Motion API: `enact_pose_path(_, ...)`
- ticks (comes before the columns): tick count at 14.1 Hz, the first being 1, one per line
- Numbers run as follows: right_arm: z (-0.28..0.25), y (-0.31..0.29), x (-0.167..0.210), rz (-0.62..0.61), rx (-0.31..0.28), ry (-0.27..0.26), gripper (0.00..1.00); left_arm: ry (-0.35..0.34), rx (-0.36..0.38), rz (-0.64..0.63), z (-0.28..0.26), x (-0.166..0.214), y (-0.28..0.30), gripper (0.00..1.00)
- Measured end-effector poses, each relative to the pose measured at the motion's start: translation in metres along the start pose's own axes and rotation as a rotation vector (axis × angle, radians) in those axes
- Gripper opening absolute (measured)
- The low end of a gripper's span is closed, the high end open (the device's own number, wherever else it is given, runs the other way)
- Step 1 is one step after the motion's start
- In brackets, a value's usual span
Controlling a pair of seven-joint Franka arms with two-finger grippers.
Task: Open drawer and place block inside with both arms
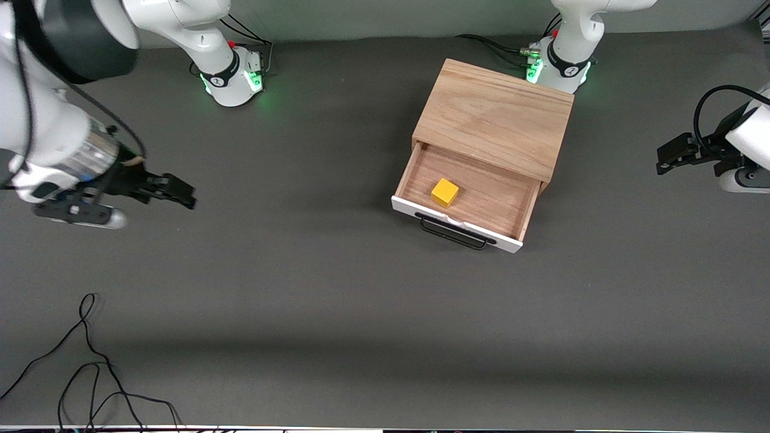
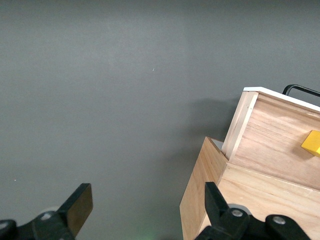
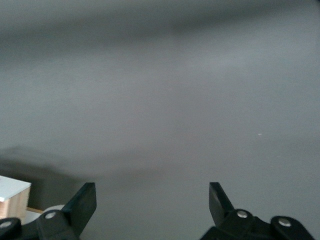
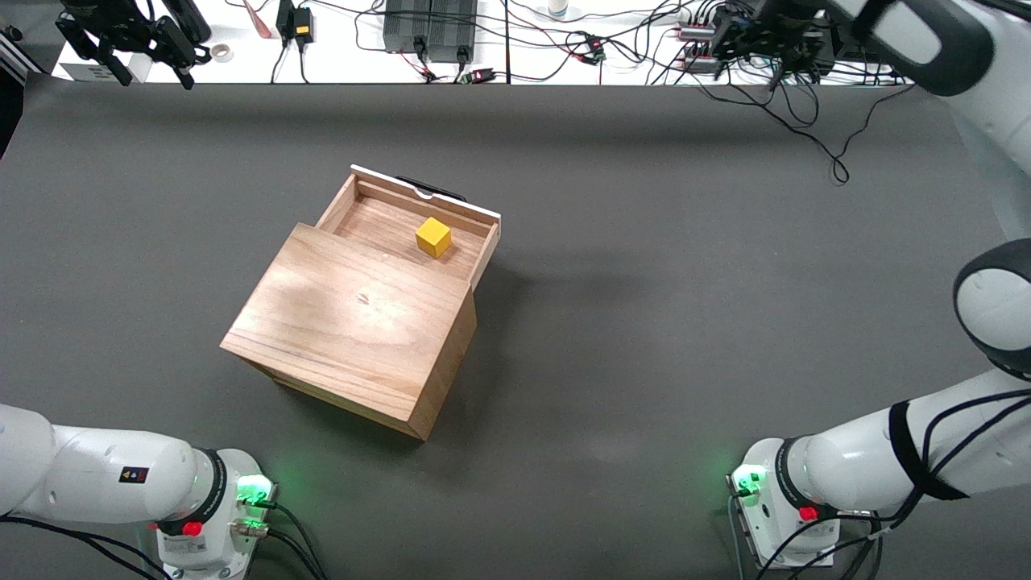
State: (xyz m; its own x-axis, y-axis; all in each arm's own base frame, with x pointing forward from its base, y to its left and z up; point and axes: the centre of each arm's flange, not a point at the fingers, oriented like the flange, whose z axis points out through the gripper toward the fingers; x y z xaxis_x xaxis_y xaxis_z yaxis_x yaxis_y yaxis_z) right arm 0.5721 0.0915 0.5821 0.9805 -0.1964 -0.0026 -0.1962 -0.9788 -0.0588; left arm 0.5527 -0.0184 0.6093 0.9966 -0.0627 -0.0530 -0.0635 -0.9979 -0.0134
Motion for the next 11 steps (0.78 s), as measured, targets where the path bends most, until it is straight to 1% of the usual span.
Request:
enact_pose_path(1, -0.003, 0.018, 0.001, -0.009, -0.001, 0.003, 1.00, 0.000, 0.000, 0.000, 0.000, 0.000, 0.000, 1.00)
enact_pose_path(3, -0.006, 0.050, 0.007, -0.099, -0.004, 0.006, 1.00, -0.001, 0.000, 0.000, 0.000, 0.000, 0.000, 1.00)
enact_pose_path(4, -0.006, 0.060, 0.008, -0.125, -0.008, 0.002, 1.00, -0.001, 0.000, 0.000, 0.000, 0.000, 0.000, 1.00)
enact_pose_path(7, -0.003, 0.065, 0.009, -0.145, -0.026, -0.003, 1.00, -0.001, 0.001, 0.000, 0.000, 0.000, 0.000, 1.00)
enact_pose_path(11, 0.000, 0.070, 0.012, -0.138, -0.030, -0.005, 1.00, -0.002, 0.001, 0.000, 0.001, 0.000, 0.000, 1.00)
